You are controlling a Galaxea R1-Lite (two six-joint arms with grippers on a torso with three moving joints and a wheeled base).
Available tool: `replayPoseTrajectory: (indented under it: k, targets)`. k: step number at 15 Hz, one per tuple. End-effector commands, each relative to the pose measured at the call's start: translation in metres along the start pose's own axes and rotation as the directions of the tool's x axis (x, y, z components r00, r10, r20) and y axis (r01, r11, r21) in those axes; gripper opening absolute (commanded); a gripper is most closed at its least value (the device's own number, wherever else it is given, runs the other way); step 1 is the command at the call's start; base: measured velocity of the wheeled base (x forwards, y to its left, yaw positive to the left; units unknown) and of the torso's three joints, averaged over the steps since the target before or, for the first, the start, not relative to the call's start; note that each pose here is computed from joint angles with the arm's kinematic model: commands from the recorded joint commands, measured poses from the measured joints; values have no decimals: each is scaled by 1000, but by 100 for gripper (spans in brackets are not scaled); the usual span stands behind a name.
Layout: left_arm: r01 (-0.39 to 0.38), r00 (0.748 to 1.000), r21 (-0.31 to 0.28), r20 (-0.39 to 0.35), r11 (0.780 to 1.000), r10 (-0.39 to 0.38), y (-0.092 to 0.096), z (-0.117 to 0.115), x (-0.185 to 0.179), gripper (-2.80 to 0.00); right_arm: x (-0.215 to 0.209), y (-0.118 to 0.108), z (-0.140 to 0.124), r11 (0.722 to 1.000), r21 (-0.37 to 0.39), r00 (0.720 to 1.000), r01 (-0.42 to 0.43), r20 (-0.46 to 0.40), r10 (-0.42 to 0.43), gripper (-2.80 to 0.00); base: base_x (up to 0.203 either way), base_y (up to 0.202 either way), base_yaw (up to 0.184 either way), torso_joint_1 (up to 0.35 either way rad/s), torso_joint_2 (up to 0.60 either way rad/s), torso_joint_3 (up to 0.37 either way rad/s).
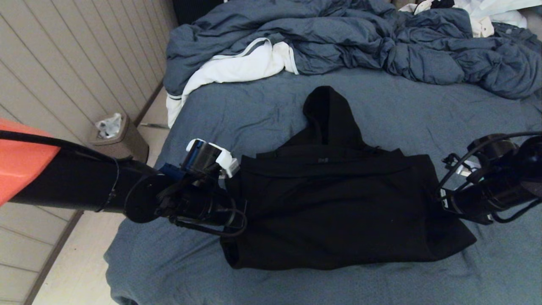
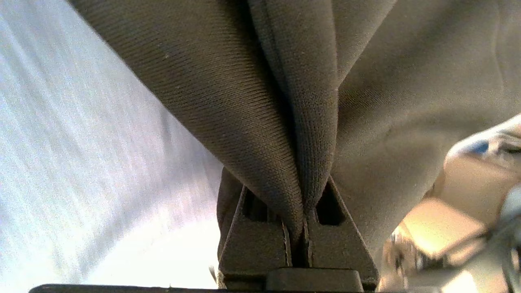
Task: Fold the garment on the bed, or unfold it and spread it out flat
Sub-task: Fold the black sweatshirt
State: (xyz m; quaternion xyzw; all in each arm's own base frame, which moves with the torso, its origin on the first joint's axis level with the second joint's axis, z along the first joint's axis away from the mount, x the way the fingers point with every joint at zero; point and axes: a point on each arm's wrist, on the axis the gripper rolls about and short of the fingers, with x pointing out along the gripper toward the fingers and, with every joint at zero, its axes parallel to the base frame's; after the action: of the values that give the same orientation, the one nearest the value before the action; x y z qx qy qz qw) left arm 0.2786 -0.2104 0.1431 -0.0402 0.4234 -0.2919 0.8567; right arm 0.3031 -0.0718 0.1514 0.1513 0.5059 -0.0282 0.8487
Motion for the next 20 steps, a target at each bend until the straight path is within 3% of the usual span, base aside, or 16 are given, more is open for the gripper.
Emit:
replayPoseTrajectory:
  k: [1,7,12,13,17,20]
  targets:
    - [13,1000,7,0,1000,-13,-4,-11,-14,-280,-12,-2,-17,1000,1,1000,-3,-1,3,-280,0,0,0,0,0,0]
    - [22,1000,11,11,1000,-22,-12,-44,-6,-280,-2,-27,-57,1000,1,1000,29,-9,-29,-280,0,0,0,0,0,0]
    - [33,999,-5,28,999,-33,-13,-48,-6,-280,-2,-31,-62,999,-8,999,34,5,-34,-280,0,0,0,0,0,0]
    - [33,999,-5,32,999,-33,-14,-48,-7,0,-2,-31,-63,999,-11,999,33,5,-33,0,0,0,0,0,0,0]
    - [8,998,-11,64,1000,-8,-12,-49,-9,0,-7,-30,-63,999,-11,999,34,22,-34,0,0,0,0,0,0,0]
    - [20,994,-10,107,1000,-19,-14,-49,-29,0,-26,-32,-63,1000,0,995,14,98,-14,0,0,0,0,0,0,0]
